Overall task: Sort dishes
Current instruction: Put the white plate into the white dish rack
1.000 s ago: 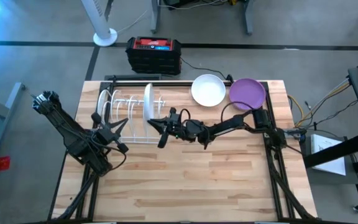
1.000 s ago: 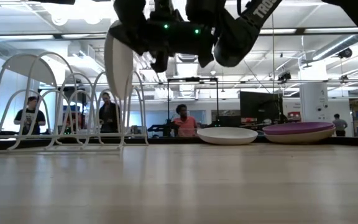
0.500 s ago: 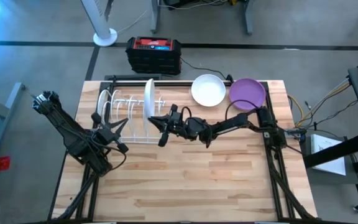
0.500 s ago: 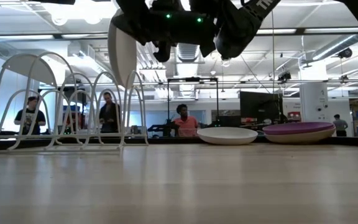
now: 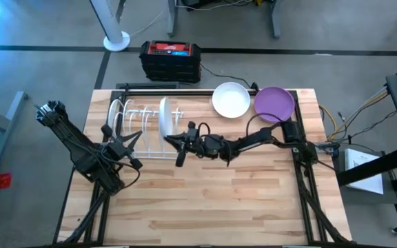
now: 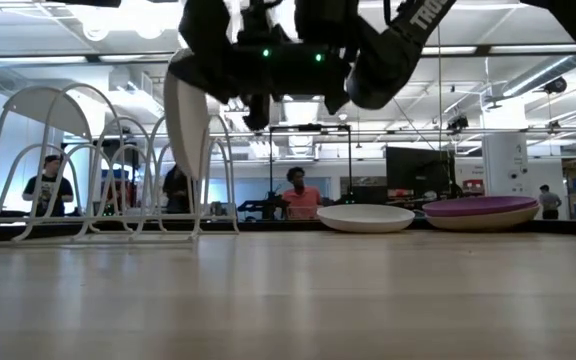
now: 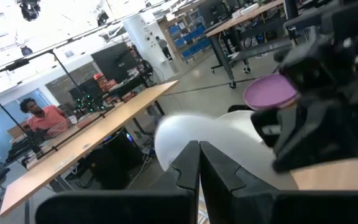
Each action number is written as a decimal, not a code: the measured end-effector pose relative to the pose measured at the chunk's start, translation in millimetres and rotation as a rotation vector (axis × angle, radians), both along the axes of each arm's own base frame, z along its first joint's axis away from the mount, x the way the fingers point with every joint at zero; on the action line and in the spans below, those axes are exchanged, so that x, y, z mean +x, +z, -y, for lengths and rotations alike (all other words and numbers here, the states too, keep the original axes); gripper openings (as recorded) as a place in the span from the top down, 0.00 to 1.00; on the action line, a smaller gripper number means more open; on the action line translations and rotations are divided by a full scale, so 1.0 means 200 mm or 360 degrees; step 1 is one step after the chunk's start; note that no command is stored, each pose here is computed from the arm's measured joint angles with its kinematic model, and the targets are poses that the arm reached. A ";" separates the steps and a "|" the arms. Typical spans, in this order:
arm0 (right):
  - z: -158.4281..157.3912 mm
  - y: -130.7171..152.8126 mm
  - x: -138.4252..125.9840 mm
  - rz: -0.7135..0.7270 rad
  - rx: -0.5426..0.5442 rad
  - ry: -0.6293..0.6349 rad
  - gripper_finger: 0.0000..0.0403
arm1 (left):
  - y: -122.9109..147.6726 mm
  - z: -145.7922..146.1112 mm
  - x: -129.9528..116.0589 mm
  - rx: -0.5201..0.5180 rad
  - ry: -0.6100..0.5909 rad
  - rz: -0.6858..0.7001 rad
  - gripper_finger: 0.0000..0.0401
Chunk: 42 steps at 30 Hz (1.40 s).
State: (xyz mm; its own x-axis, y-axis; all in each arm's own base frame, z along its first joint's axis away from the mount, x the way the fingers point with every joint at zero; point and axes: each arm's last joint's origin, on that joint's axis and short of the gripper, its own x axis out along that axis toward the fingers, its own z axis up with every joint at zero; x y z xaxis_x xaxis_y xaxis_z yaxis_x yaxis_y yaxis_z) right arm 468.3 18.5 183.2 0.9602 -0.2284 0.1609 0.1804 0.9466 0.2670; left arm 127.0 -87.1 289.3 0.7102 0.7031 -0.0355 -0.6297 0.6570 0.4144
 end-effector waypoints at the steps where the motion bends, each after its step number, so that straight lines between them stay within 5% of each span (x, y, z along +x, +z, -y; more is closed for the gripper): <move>1: 0.00 -0.03 0.00 -0.0008 0.0018 0.0003 1.00 | 0.00 0.00 0.00 0.0000 0.0000 0.0000 1.00; 14: 0.00 -0.32 0.05 -0.0156 0.0163 0.0012 1.00 | 0.00 0.00 0.00 -0.0002 0.0000 0.0002 1.00; 27: 0.00 -0.33 0.05 -0.0173 0.0089 0.0003 0.99 | 0.00 0.00 0.00 -0.0002 0.0000 0.0003 1.00; 42: -0.02 -0.32 0.05 -0.0169 0.0082 0.0018 0.75 | 0.00 0.00 0.00 -0.0003 0.0000 0.0003 1.00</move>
